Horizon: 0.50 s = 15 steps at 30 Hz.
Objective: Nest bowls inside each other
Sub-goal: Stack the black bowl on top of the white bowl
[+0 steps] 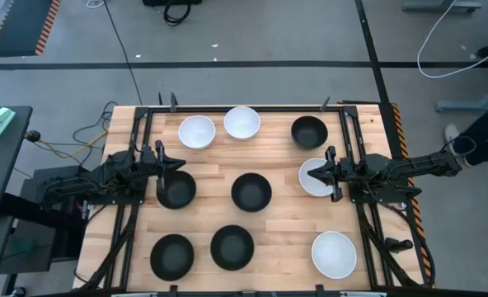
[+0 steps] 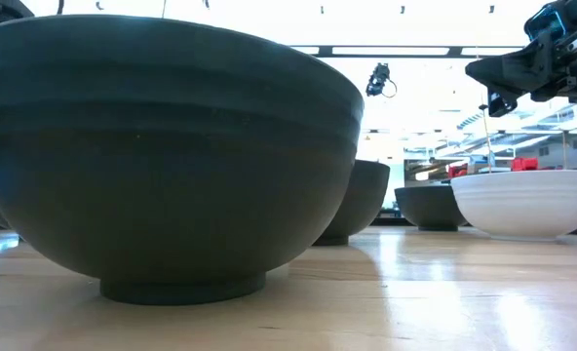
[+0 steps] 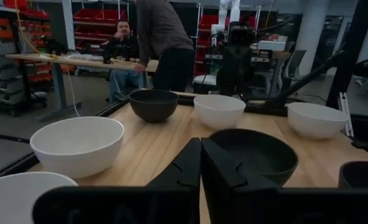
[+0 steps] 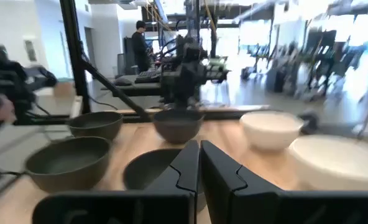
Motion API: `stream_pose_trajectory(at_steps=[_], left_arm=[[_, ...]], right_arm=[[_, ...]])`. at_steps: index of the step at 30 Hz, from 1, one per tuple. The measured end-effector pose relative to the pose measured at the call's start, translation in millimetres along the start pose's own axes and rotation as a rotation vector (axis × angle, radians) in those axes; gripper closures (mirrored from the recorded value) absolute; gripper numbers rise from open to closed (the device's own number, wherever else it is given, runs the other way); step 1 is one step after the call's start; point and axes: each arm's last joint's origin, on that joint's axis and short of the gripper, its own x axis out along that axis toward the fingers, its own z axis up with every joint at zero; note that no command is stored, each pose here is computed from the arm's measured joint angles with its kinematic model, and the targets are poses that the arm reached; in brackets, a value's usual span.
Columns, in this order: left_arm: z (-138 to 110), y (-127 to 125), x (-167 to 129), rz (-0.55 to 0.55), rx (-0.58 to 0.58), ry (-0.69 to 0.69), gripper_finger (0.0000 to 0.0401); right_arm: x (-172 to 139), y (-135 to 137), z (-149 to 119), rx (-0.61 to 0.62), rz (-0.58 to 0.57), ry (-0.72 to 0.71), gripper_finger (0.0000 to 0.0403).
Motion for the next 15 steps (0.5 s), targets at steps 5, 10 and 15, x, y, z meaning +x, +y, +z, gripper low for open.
stream_pose_trajectory(at_steps=[5,10,15], left_arm=[[0.4,0.0,0.0,-0.001,0.010,-0.005,0.0377],[-0.8,0.0,1.0,0.000,0.033,0.011,0.0383],[-4.6,2.0,4.7,0.064,0.061,0.064,0.0388]], right_arm=[[-0.5,-3.1,8.5,0.033,-0.096,-0.086,0.0380],[-0.6,-6.0,10.6,0.132,-0.169,-0.069,0.0380],[3.9,-10.8,11.1,0.160,-0.248,0.079,0.0380]])
